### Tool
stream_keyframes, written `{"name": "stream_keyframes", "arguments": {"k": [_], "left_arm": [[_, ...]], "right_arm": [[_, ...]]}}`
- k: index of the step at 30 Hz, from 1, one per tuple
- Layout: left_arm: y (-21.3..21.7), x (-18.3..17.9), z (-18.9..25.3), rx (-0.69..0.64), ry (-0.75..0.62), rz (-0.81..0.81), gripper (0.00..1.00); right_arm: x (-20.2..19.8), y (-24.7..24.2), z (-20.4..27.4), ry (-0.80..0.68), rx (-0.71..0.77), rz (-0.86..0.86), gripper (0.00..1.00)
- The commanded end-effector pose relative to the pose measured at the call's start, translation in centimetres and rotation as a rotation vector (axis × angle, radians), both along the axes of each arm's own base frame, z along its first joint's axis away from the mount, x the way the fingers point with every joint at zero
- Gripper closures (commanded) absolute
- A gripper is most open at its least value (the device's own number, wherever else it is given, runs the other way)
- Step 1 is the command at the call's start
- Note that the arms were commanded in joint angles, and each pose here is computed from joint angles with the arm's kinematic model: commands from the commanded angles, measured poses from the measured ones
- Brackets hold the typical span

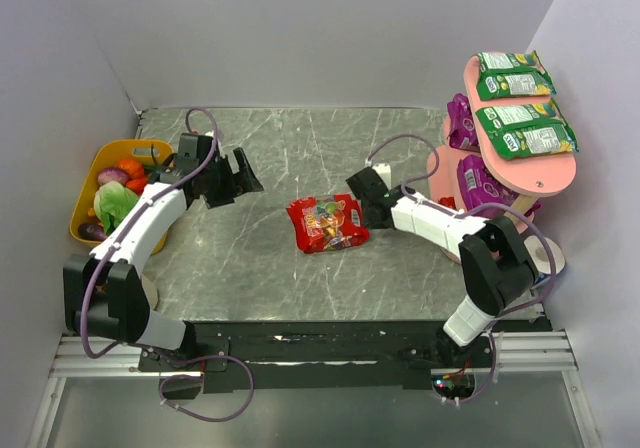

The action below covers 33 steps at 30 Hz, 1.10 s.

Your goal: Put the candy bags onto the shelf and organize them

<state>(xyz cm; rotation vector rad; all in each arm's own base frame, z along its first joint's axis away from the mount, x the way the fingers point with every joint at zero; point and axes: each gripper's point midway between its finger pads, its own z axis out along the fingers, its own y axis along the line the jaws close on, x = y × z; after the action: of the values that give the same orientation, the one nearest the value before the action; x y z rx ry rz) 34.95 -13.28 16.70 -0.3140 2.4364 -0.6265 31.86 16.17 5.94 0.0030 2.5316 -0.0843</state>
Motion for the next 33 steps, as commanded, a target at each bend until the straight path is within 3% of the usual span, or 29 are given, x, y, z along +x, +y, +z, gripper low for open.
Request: {"name": "stream_keyframes", "arguments": {"k": [1, 2, 4, 5, 8, 12, 18, 23, 33], "left_arm": [[-0.8, 0.3, -0.1, -0.049, 0.0, -0.018, 0.03], [-0.9, 0.2, -0.4, -0.048, 0.01, -0.018, 0.03], [-0.8, 0.2, -0.3, -0.045, 0.008, -0.015, 0.03], [-0.6, 0.3, -0.1, -0.042, 0.001, -0.008, 0.03], [0.2, 0.5, 1.3, -0.021, -0.032, 0.043, 0.03], [3.4, 1.1, 6.5, 0.052, -0.186, 0.21, 0.04], [5.9, -0.4, 15.5, 0.063, -0.44, 0.311, 0.04], [8.0, -1.0, 18.4, 0.122, -0.476, 0.401, 0.04], [7.2, -0.5, 19.4, 0.1, -0.493, 0.366, 0.04]], "right_arm": [[2.7, -3.9, 4.9, -0.128, -0.178, -0.097, 0.62], [2.8, -4.0, 5.3, -0.134, -0.181, -0.102, 0.47], [3.2, -2.8, 7.2, -0.183, -0.211, -0.066, 0.33], [3.1, -2.1, 7.9, -0.203, -0.233, -0.044, 0.22], [3.1, 1.0, 9.7, -0.249, -0.309, 0.027, 0.12], [2.8, 5.0, 11.1, -0.281, -0.351, 0.054, 0.11], [1.7, 10.4, 9.8, -0.248, -0.384, 0.146, 0.1], [0.3, 15.3, 7.7, -0.224, -0.38, 0.263, 0.1], [-1.0, 20.5, 3.7, -0.159, -0.372, 0.387, 0.13]]}}
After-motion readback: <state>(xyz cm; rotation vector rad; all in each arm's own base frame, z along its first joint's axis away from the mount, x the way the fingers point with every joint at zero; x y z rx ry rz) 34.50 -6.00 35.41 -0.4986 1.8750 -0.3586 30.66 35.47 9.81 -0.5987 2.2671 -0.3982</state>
